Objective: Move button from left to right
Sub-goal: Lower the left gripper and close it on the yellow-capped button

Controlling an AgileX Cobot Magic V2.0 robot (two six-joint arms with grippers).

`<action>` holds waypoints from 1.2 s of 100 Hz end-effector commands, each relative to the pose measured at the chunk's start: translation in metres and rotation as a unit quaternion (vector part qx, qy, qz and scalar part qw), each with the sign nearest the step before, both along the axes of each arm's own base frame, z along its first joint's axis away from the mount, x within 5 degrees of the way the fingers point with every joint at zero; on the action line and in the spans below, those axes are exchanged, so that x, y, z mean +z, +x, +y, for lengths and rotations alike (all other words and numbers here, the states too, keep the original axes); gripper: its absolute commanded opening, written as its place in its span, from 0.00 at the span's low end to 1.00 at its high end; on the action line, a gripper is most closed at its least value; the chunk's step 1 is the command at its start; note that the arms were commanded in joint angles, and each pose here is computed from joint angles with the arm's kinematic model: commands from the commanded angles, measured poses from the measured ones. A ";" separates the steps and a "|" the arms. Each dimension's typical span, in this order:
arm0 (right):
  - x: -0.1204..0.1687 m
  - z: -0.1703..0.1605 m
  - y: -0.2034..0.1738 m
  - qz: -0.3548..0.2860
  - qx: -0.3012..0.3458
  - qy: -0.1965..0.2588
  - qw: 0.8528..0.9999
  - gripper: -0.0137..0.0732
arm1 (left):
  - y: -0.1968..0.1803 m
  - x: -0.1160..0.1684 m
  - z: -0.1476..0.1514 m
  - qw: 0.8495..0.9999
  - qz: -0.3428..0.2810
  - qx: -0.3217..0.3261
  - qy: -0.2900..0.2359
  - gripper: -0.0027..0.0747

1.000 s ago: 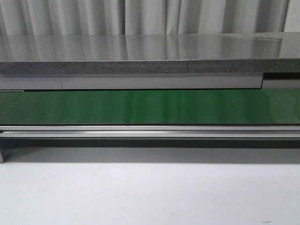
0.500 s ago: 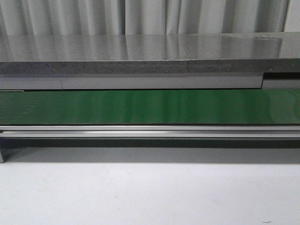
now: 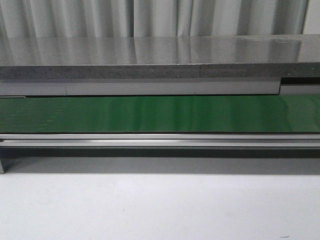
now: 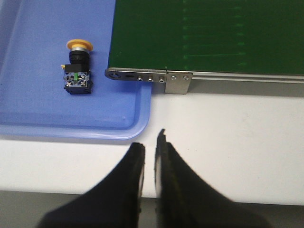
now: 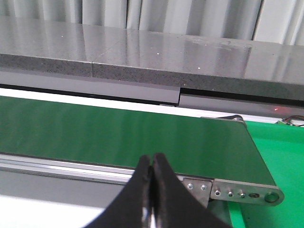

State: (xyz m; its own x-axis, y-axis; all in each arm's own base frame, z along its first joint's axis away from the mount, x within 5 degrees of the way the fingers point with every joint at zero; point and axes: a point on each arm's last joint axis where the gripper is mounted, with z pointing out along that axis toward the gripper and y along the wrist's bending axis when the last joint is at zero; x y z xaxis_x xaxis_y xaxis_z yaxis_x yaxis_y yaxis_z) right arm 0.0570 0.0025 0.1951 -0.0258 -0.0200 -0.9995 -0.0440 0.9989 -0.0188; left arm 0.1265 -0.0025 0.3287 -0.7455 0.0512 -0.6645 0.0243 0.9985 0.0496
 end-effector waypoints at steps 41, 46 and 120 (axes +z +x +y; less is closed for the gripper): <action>0.008 0.000 -0.001 -0.046 0.001 -0.003 0.999 0.08 | 0.006 0.015 0.000 0.998 -0.056 -0.004 0.004 0.91; 0.008 0.000 -0.001 -0.046 0.001 -0.003 0.999 0.08 | 0.006 0.015 -0.001 0.998 -0.055 -0.004 0.001 0.90; 0.008 0.000 -0.001 -0.046 0.001 -0.003 0.999 0.08 | 0.123 0.041 0.042 0.996 0.010 0.082 0.033 0.87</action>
